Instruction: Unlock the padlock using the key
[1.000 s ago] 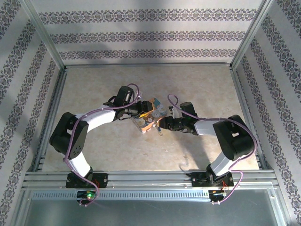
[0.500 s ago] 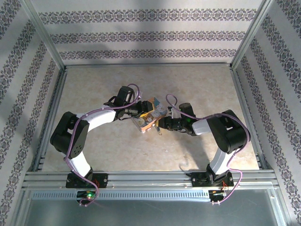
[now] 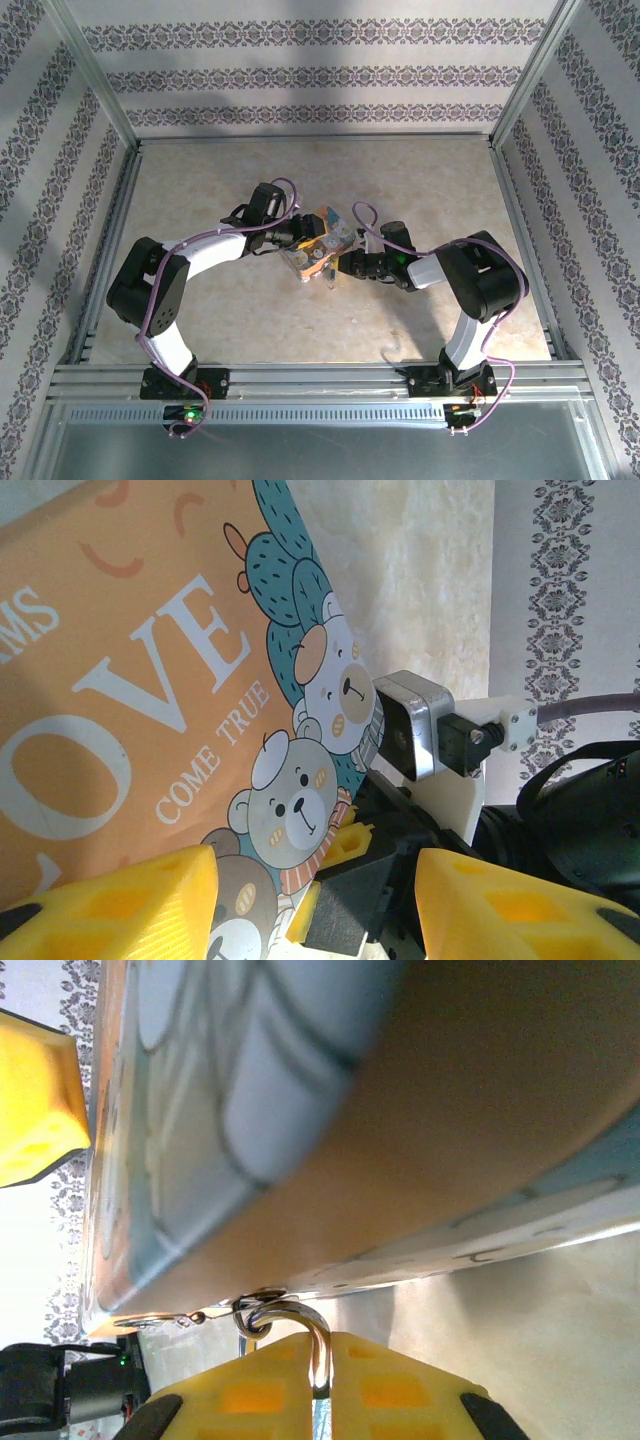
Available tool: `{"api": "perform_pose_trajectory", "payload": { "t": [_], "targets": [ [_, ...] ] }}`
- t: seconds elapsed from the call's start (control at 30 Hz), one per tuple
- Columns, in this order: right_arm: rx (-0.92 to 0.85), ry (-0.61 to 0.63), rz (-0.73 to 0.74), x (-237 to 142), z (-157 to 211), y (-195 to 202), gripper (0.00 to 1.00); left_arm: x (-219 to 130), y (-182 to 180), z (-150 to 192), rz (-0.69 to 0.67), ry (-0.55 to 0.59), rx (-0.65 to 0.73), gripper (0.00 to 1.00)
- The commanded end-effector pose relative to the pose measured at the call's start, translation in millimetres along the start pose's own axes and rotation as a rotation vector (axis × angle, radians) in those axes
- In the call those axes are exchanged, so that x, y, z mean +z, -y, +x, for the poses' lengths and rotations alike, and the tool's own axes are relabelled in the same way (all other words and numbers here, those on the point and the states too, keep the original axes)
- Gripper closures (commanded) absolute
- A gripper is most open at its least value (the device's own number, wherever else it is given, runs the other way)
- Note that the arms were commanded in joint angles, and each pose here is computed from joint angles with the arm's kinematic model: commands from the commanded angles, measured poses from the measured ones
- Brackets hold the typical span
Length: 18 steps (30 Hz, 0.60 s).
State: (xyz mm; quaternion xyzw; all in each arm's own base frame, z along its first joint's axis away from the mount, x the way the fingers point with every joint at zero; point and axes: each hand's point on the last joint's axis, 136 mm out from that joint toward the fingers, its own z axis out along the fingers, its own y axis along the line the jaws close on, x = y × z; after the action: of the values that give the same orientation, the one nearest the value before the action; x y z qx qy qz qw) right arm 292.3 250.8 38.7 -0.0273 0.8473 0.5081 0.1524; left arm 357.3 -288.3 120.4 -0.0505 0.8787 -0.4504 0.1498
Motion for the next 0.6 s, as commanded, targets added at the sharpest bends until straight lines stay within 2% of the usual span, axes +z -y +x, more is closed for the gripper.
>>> {"api": "perform_pose_trajectory", "payload": {
  "t": [0.0,0.13,0.57],
  "targets": [
    [0.023,0.023,-0.005,-1,0,3,0.94,4,-1,4,0.005,-0.004,0.01,0.45],
    [0.068,0.074,-0.009,-4,-5,1,1.0,3,-4,6,-0.002,-0.004,0.005,0.45],
    [0.251,0.228,-0.039,1,-20,-8,1.0,3,-14,14,-0.015,-0.009,-0.007,0.46]
  ]
}}
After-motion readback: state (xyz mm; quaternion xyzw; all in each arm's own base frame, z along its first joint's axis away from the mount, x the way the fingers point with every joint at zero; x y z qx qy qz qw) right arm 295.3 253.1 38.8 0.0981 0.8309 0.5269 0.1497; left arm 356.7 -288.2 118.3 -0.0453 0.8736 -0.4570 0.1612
